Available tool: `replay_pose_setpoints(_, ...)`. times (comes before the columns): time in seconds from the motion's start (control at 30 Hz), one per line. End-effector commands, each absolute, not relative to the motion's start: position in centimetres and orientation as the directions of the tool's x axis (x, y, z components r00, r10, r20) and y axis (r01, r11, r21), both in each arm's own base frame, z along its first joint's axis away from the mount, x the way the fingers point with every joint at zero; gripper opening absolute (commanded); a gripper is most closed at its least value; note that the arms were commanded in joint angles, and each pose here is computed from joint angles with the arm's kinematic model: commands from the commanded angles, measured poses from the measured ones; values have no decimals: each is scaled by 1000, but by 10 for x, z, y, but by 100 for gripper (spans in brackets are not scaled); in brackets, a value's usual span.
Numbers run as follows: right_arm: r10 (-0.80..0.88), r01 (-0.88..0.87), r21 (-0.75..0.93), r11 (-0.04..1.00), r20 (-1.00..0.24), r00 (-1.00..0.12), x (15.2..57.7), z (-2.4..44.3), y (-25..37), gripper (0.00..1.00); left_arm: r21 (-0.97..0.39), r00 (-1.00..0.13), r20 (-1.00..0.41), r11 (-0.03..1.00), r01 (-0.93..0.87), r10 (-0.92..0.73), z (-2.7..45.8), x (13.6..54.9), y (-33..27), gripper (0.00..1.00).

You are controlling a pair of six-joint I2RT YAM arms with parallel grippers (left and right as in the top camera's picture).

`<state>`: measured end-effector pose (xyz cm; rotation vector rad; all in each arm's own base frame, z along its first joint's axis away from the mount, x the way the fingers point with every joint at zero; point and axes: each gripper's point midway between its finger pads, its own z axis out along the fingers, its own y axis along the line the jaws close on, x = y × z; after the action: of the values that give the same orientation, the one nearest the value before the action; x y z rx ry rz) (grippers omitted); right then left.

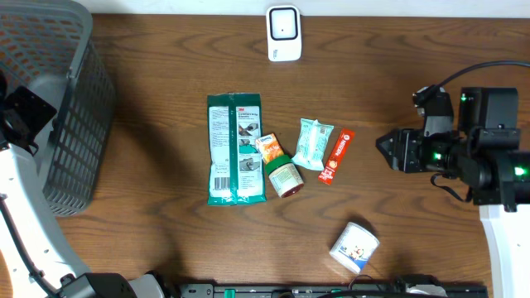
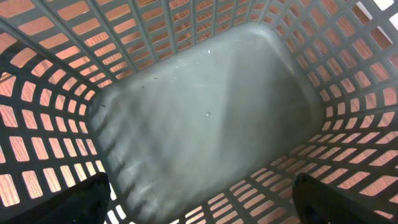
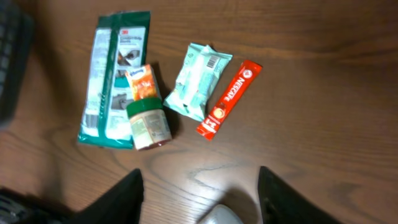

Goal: Scan the item barcode
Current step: 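Move the right gripper to the red Nescafe stick and grasp it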

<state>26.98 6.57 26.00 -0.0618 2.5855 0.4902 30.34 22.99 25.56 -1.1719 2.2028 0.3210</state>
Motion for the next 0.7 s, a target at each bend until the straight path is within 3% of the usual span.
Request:
replay_pose_setpoints(0.0,22,-143,325,935,-453,-891,268,248,72,57,-60,-423,-626,581,-811,-655,258,304,233,93)
replay_pose_setpoints(0.3,-26,-137,347,928,-306,-952,262,193,94,62,-60,-423,-626,581,-811,-655,258,304,233,93)
replay_pose_setpoints(0.67,14,-64,305,950,-248,-969,265,145,109,64,-60,-423,-626,581,-811,-655,258,304,233,93)
